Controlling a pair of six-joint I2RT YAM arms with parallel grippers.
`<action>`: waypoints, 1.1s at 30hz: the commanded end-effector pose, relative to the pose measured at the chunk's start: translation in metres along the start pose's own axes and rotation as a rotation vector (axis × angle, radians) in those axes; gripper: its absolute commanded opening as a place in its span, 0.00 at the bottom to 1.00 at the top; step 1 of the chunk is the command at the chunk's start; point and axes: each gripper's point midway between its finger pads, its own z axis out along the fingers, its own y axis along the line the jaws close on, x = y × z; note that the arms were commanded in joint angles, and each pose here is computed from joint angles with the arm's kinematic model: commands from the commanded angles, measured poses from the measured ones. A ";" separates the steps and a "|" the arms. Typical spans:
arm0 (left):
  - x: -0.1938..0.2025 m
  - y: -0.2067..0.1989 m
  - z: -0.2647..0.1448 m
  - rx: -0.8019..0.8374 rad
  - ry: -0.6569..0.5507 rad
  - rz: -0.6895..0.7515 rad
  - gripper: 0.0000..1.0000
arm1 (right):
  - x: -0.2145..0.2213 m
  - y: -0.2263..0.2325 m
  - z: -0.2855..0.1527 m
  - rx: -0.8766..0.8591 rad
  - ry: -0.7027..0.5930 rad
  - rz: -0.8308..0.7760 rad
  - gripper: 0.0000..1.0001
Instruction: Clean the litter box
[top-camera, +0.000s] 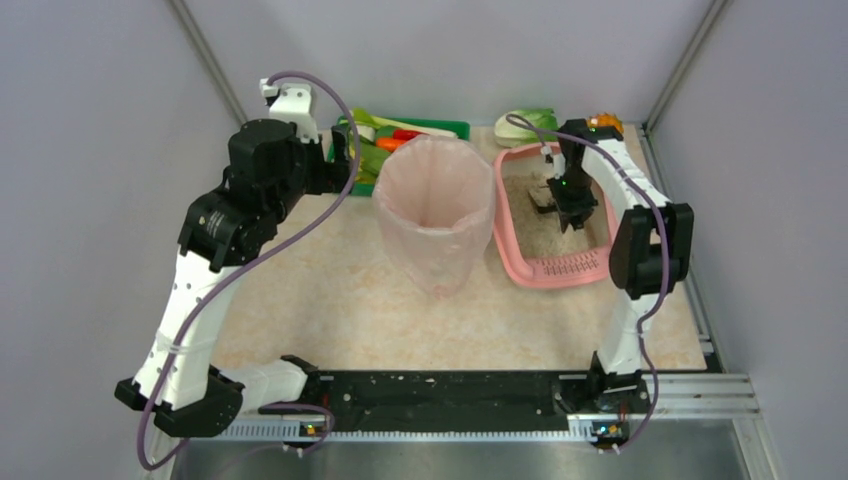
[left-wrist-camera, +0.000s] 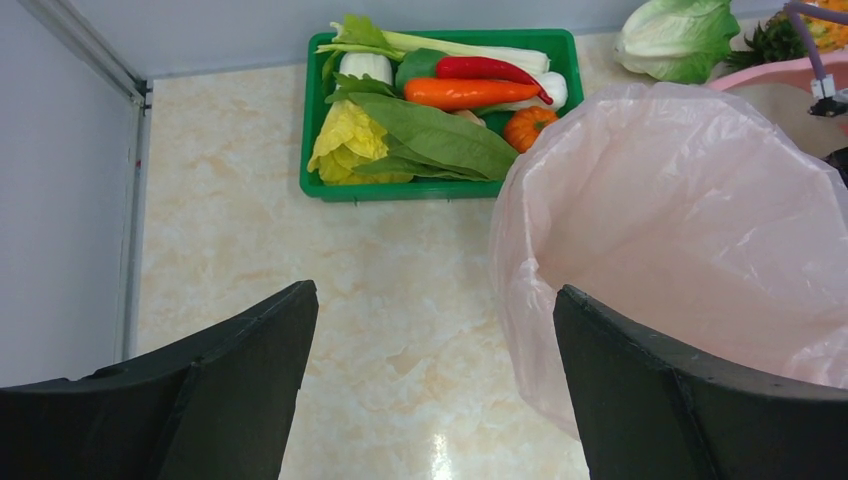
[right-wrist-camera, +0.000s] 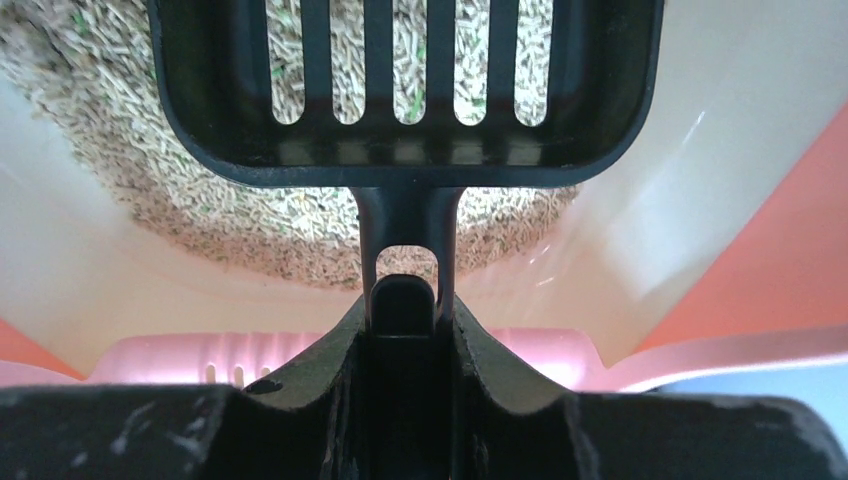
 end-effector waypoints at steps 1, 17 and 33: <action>-0.017 -0.003 -0.008 0.032 -0.071 -0.016 0.93 | -0.011 0.001 0.000 -0.036 0.037 -0.006 0.00; -0.017 0.000 -0.008 0.011 -0.069 -0.025 0.93 | -0.048 -0.005 0.042 -0.020 0.091 0.004 0.00; -0.016 0.003 -0.009 -0.002 -0.066 -0.025 0.93 | -0.100 -0.011 0.050 0.010 -0.151 0.030 0.00</action>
